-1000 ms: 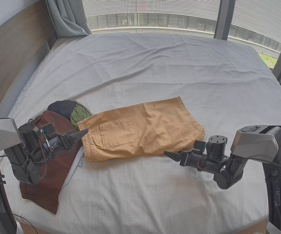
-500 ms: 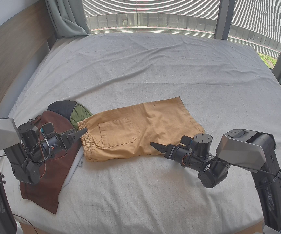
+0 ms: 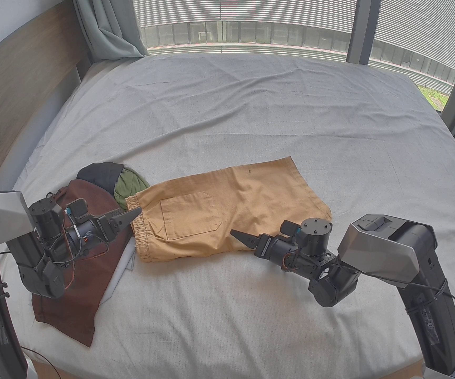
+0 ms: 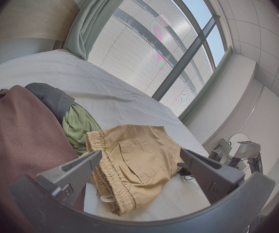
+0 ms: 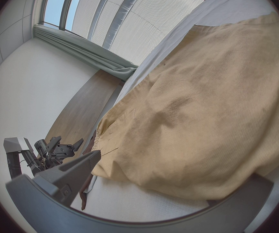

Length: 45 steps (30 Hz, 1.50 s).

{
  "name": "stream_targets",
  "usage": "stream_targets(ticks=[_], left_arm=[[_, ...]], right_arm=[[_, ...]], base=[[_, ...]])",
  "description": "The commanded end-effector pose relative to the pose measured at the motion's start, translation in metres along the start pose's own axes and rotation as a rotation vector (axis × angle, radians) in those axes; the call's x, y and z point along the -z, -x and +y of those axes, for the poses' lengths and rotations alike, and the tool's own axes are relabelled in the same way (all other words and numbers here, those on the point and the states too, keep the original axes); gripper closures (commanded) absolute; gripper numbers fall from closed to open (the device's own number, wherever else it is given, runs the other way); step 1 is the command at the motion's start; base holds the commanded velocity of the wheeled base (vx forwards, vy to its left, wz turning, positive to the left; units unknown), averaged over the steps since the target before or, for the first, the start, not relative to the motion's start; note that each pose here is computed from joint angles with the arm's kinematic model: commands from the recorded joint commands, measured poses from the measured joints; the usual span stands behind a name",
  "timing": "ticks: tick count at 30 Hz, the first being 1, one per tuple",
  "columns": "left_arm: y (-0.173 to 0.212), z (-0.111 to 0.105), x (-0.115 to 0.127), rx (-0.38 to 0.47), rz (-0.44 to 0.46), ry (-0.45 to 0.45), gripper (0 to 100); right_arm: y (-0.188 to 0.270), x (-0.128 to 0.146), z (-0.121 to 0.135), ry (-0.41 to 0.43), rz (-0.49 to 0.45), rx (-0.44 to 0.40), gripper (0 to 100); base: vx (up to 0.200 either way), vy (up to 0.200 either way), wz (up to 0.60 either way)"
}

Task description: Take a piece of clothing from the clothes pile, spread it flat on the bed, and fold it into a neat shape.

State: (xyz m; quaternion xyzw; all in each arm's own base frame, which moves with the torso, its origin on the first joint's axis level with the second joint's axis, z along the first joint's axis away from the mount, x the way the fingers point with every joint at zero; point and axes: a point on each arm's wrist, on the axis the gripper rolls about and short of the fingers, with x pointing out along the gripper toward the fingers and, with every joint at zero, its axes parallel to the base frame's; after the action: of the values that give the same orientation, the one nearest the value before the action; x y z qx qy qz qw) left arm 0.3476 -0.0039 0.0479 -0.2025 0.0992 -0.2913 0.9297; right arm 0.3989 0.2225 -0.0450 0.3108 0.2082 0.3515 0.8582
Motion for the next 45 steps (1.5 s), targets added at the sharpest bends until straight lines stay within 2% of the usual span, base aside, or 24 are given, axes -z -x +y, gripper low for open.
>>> stream_targets(ticks=[1,4,5,20,24,39,45], left_arm=[[-0.001,0.002,0.002,-0.003,0.005,0.005,0],[-0.001,0.002,0.003,-0.004,0.006,0.006,0],[-0.001,0.002,0.003,-0.004,0.006,0.006,0],[-0.001,0.003,0.003,-0.004,0.007,0.010,0],[-0.001,0.006,0.004,-0.011,0.006,0.011,0],[-0.001,0.005,0.004,-0.009,0.007,0.007,0],[0.000,0.004,0.003,-0.008,0.004,0.005,0]], right_arm=[[-0.001,0.007,-0.005,-0.007,0.015,0.008,0],[-0.002,0.007,-0.006,-0.008,0.012,0.010,0],[-0.001,0.006,-0.006,-0.008,0.010,0.010,100],[0.004,0.004,-0.005,-0.008,0.006,0.019,100],[0.020,0.001,0.005,-0.014,0.026,0.035,100],[0.078,0.029,0.018,-0.001,0.099,0.099,100],[0.097,0.043,0.025,0.004,0.120,0.186,100]], base=[[0.000,0.000,0.00],[0.000,0.000,0.00],[0.000,0.000,0.00],[0.000,0.000,0.00],[0.000,0.000,0.00],[0.000,0.000,0.00],[0.000,0.000,0.00]])
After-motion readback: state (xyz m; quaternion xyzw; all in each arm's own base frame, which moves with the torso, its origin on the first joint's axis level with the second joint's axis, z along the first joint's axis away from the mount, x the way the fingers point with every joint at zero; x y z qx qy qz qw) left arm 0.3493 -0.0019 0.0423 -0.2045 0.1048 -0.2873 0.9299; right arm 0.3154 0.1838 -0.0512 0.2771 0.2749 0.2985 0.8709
